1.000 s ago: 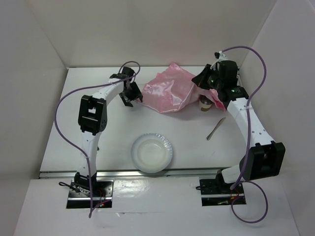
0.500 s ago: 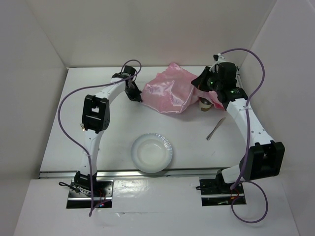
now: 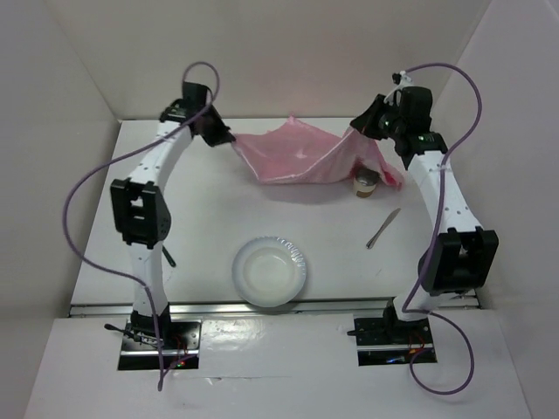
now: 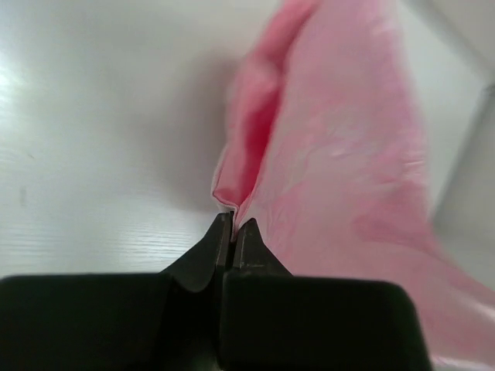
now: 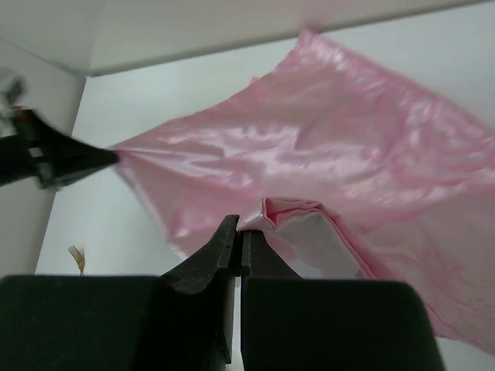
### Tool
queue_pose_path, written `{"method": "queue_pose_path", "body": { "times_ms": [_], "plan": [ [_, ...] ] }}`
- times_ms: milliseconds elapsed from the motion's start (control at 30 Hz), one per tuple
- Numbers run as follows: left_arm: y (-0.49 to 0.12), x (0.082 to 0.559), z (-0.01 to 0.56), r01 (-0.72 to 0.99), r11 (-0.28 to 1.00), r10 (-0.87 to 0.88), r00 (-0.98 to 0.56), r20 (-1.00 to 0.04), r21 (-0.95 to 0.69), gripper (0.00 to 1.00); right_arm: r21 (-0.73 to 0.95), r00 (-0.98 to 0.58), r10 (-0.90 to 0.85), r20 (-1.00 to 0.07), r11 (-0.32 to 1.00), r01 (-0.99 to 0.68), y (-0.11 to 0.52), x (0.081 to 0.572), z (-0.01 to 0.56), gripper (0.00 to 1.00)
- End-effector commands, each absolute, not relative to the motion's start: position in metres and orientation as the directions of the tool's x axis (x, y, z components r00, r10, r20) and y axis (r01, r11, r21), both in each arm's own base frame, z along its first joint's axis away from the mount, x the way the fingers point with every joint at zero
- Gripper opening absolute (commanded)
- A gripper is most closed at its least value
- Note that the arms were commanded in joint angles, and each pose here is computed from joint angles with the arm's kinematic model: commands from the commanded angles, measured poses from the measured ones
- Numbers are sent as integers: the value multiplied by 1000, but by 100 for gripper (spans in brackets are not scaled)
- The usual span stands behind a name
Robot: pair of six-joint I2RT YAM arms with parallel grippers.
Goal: Set the dinner table for one person
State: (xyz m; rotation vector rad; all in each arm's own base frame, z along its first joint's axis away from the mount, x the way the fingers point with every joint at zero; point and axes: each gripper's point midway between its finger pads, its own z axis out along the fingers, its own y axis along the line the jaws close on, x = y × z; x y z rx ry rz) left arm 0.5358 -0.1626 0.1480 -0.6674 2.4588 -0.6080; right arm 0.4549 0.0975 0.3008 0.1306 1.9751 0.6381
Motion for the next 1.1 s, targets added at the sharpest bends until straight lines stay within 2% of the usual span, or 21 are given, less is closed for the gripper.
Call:
{"method": "queue_pose_path", "body": {
  "times_ms": [0, 133, 167, 233, 300, 433, 567, 733, 1067],
  "plan": [
    [-113, 537, 307, -169, 727, -631, -545, -552, -665, 0, 450, -384, 336, -860, 854, -261, 95, 477, 354, 0],
    [-71, 512, 386, -98, 694, -679, -420, -602, -713, 0, 376, -227, 312, -922, 861, -342, 91, 478, 439, 0],
    [-61, 494, 417, -66, 693, -687, -366, -628, -718, 0, 357, -205, 300, -932, 862, -361, 92, 476, 448, 0],
    [-29, 478, 433, -99, 673, -723, -299, -623, -733, 0, 344, -179, 296, -938, 846, -407, 95, 463, 466, 0],
    [-23, 451, 468, -31, 648, -743, -245, -623, -761, 0, 322, -154, 282, -947, 831, -454, 101, 452, 477, 0],
    [5, 415, 492, -26, 645, -757, -155, -635, -763, 0, 329, -168, 283, -944, 775, -540, 113, 419, 488, 0],
    [21, 382, 502, -30, 659, -749, -121, -651, -752, 0, 381, -215, 315, -924, 733, -564, 121, 394, 483, 0],
    [27, 354, 500, -60, 669, -742, -106, -662, -741, 0, 368, -198, 312, -929, 725, -582, 122, 369, 507, 0],
    [34, 385, 475, -48, 701, -707, -172, -686, -711, 0, 424, -232, 357, -905, 703, -571, 125, 410, 493, 0]
  ]
}}
